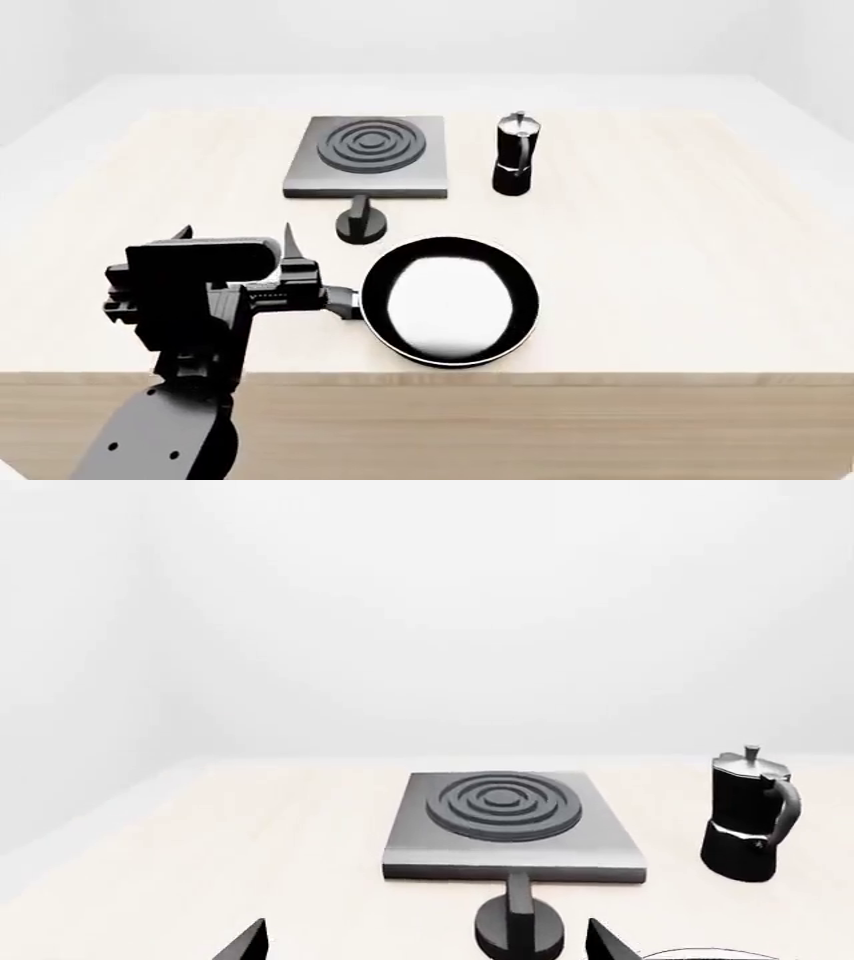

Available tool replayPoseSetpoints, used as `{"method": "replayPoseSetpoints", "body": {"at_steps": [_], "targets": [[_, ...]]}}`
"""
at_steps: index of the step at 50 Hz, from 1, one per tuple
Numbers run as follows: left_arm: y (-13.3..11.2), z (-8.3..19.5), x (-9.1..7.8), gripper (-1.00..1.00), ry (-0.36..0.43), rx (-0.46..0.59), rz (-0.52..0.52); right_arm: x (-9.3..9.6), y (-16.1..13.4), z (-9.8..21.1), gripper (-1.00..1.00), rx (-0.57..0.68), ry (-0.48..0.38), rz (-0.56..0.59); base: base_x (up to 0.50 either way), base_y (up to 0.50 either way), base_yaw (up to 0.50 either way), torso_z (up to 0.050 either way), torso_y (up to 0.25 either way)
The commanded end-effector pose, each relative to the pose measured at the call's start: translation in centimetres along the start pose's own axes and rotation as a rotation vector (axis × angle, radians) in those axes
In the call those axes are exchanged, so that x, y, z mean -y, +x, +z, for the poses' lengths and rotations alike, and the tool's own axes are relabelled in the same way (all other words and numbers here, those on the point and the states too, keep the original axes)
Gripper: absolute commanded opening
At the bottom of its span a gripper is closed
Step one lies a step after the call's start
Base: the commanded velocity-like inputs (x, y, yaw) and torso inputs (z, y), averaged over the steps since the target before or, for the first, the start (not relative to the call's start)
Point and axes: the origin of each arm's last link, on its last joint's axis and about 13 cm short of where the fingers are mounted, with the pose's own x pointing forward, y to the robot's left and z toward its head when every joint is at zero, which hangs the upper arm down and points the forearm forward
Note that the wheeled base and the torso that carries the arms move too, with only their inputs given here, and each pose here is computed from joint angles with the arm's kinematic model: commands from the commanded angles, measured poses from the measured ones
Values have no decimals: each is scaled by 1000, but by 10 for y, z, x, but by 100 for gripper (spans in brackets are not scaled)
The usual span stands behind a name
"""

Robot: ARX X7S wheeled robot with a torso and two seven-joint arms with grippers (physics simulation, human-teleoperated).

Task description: Turn on the stove and put the frying pan on it.

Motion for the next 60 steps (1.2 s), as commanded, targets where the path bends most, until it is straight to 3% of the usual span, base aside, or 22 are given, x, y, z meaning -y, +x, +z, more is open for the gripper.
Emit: {"method": "replayPoseSetpoints", "body": {"at_steps": [1, 53, 57, 60], "targets": [[1, 0, -1, 100, 2, 2, 6, 19, 7, -3, 100, -12, -9, -96, 500, 0, 0, 0, 0], [0, 1, -1, 100, 4, -1, 10, 16, 6, -12, 100, -38, 12, -84, 481, 0, 0, 0, 1], [-1, 9, -1, 100, 4, -55, 4, 15, 7, -11, 100, -38, 3, -78, 0, 0, 0, 0, 0], [2, 33, -4, 100, -11, -141, -19, 14, 7, -11, 100, -43, 0, -73, 0, 0, 0, 0, 0]]}}
